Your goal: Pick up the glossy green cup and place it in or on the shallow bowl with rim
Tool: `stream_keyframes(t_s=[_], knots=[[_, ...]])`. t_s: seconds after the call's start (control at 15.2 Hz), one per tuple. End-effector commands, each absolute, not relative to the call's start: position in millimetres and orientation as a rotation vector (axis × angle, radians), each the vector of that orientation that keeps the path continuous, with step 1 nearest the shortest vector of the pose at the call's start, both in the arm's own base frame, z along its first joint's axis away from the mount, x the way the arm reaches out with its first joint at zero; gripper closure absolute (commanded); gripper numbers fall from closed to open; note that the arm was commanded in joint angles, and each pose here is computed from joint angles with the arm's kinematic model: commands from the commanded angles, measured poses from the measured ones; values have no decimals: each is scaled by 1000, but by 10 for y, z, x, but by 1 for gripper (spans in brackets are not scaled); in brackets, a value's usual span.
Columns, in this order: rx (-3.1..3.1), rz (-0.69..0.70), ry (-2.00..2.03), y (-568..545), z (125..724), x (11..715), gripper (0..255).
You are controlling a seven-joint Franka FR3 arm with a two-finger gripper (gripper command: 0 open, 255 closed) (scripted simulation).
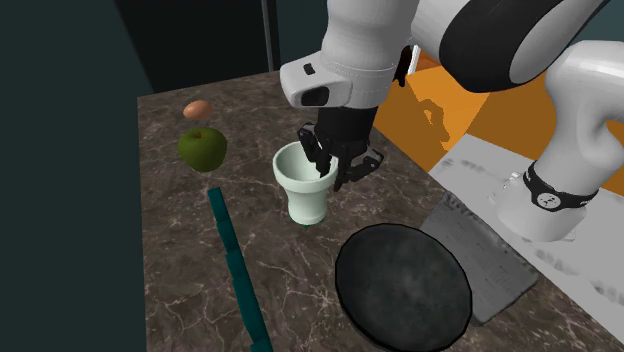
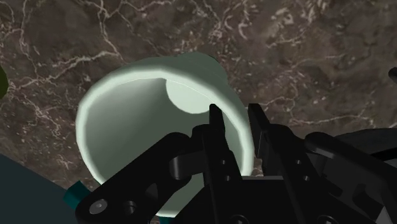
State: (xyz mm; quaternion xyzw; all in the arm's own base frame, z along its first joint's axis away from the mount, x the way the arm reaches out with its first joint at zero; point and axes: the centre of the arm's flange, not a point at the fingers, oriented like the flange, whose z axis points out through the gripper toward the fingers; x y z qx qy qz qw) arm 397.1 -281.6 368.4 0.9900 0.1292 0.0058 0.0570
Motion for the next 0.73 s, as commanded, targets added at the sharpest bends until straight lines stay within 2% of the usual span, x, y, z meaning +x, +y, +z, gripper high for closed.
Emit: stream_keyframes(t_s=[0.0, 0.26, 0.66], knots=[[3003, 15, 392, -2814, 3678, 3968, 255], [3003, 15, 392, -2815, 3674, 3969, 255], [3003, 15, 392, -2815, 3991, 3969, 255]])
